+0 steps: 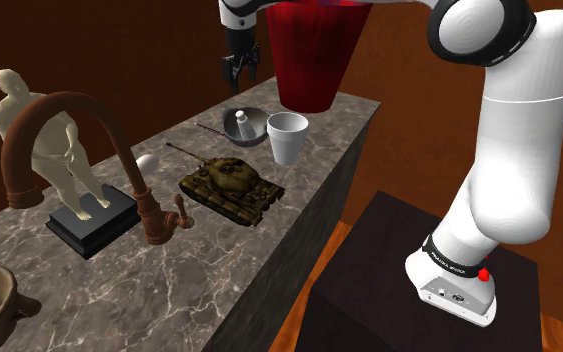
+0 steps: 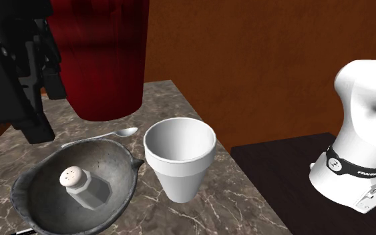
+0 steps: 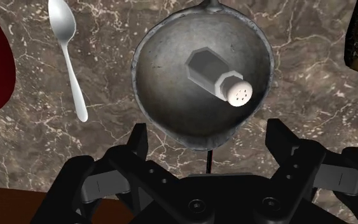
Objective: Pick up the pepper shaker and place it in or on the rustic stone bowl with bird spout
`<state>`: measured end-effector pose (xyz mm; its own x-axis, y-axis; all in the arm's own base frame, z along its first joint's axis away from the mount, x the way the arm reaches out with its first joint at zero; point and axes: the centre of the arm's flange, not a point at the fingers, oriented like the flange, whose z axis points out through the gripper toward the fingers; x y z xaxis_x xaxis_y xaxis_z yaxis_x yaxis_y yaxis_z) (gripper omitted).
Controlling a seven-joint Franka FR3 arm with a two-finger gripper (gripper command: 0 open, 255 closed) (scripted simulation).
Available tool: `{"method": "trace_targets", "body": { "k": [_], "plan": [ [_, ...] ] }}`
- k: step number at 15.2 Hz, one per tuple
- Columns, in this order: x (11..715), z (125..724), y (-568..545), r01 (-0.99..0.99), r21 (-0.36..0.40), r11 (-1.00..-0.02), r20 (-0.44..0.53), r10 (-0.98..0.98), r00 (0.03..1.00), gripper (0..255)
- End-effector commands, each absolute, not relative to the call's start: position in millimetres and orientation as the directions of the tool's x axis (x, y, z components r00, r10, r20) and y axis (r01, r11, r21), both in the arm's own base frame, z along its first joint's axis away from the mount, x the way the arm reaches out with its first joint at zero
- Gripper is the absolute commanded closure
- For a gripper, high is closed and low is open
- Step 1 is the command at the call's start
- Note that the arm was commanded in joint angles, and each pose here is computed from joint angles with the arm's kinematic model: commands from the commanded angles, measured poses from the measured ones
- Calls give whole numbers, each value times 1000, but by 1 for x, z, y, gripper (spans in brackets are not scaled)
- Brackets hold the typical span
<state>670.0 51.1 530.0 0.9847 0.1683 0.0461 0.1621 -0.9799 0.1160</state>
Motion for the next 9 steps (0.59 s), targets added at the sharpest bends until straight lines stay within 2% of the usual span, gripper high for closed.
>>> {"method": "trace_targets", "body": {
  "k": [1, 9],
  "plan": [
    [669, 555, 53, 162, 116, -980, 45, 168, 985, 0],
    [668, 565, 54, 162, 116, -980, 45, 168, 985, 0]
  ]
}}
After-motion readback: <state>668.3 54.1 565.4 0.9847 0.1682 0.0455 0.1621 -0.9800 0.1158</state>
